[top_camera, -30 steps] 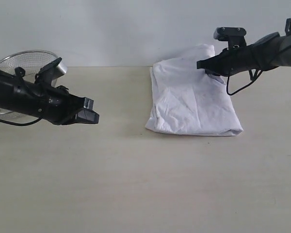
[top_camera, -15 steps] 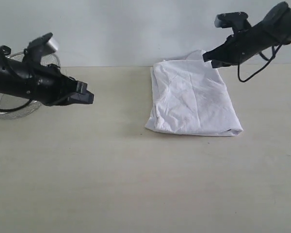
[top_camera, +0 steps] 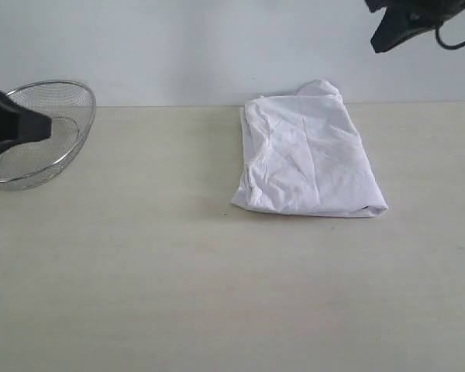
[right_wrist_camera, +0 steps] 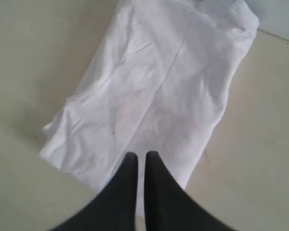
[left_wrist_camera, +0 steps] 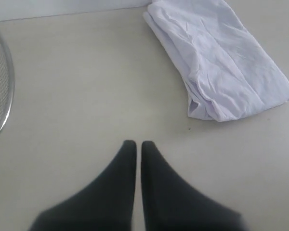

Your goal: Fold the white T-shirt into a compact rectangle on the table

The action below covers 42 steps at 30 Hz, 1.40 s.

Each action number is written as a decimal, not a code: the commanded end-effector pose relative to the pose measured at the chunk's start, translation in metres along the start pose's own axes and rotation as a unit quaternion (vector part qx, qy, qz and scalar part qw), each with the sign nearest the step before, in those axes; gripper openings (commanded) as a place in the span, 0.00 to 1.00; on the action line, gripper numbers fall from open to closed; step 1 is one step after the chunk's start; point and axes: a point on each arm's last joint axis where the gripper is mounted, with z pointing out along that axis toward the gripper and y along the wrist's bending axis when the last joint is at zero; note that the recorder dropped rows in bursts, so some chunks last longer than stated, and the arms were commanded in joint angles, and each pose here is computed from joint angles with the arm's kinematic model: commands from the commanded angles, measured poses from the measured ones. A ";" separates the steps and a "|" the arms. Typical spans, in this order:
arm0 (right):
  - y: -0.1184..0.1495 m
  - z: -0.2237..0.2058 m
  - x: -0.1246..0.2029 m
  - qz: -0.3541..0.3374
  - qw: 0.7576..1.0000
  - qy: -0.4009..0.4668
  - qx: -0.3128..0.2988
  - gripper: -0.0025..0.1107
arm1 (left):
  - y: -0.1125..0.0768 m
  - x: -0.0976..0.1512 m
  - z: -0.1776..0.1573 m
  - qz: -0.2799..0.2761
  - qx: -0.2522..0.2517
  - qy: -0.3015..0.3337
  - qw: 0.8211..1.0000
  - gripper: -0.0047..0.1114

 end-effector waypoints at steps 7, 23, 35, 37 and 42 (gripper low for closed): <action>0.078 -0.083 0.062 -0.020 0.990 -0.054 -0.128 0.02 | -0.011 0.059 -0.052 -0.034 -0.022 -0.066 0.997 0.08; 0.133 -0.048 0.266 -0.042 0.985 -0.099 -0.133 0.02 | -0.004 0.095 -0.048 -0.047 -0.057 -0.062 0.995 0.08; 0.137 -0.048 0.265 -0.051 0.984 -0.103 -0.136 0.02 | -0.004 0.095 -0.048 -0.045 -0.057 -0.062 0.995 0.08; 0.136 -0.047 0.264 -0.050 0.984 -0.106 -0.131 0.02 | -0.004 0.095 -0.048 -0.045 -0.057 -0.062 0.995 0.08; 0.133 -0.051 0.261 -0.050 0.985 -0.133 -0.100 0.02 | -0.004 0.095 -0.048 -0.043 -0.057 -0.062 0.995 0.08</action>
